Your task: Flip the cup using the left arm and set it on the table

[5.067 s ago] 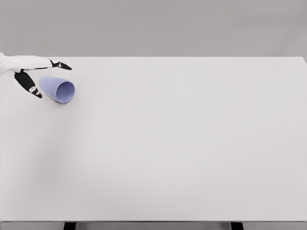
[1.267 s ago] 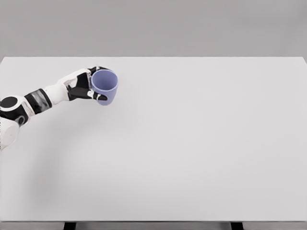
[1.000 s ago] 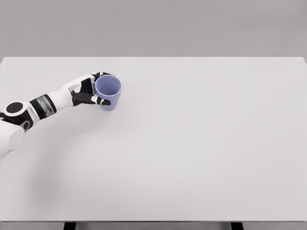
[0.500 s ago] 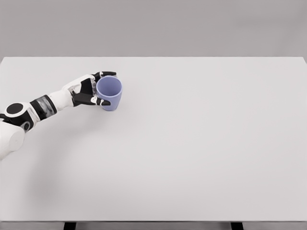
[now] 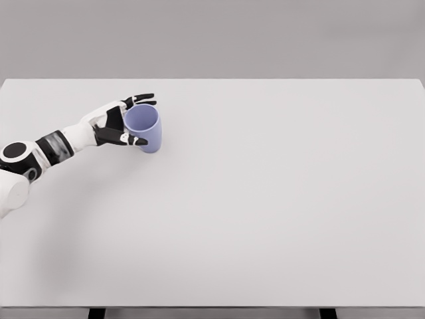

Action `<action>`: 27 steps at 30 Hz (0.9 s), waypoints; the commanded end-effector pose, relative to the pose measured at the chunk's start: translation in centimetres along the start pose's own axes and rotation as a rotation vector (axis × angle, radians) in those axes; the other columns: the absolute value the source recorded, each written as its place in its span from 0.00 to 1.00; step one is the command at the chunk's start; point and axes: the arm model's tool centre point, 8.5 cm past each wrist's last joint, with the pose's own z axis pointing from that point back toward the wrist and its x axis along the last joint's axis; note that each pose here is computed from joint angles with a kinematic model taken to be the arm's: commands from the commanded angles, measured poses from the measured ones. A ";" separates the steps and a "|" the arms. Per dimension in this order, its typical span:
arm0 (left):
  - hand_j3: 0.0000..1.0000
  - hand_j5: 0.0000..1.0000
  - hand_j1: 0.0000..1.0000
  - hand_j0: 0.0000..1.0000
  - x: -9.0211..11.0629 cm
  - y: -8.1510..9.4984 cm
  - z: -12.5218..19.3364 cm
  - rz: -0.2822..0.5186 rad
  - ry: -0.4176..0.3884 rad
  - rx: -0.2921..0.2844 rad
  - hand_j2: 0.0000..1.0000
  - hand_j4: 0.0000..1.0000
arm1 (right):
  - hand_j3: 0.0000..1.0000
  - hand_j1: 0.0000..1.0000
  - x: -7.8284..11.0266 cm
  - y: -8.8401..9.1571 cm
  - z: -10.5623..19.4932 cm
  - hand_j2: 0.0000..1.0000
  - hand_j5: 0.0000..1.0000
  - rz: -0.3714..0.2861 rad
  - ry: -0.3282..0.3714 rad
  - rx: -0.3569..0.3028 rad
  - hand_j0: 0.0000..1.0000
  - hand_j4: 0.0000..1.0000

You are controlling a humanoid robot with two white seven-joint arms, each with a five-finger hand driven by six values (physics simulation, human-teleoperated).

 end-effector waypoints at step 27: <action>1.00 1.00 1.00 1.00 10.3 -4.2 17.1 -0.023 -0.249 -0.059 1.00 1.00 | 1.00 1.00 0.0 0.0 0.0 1.00 1.00 0.000 -0.001 0.000 1.00 1.00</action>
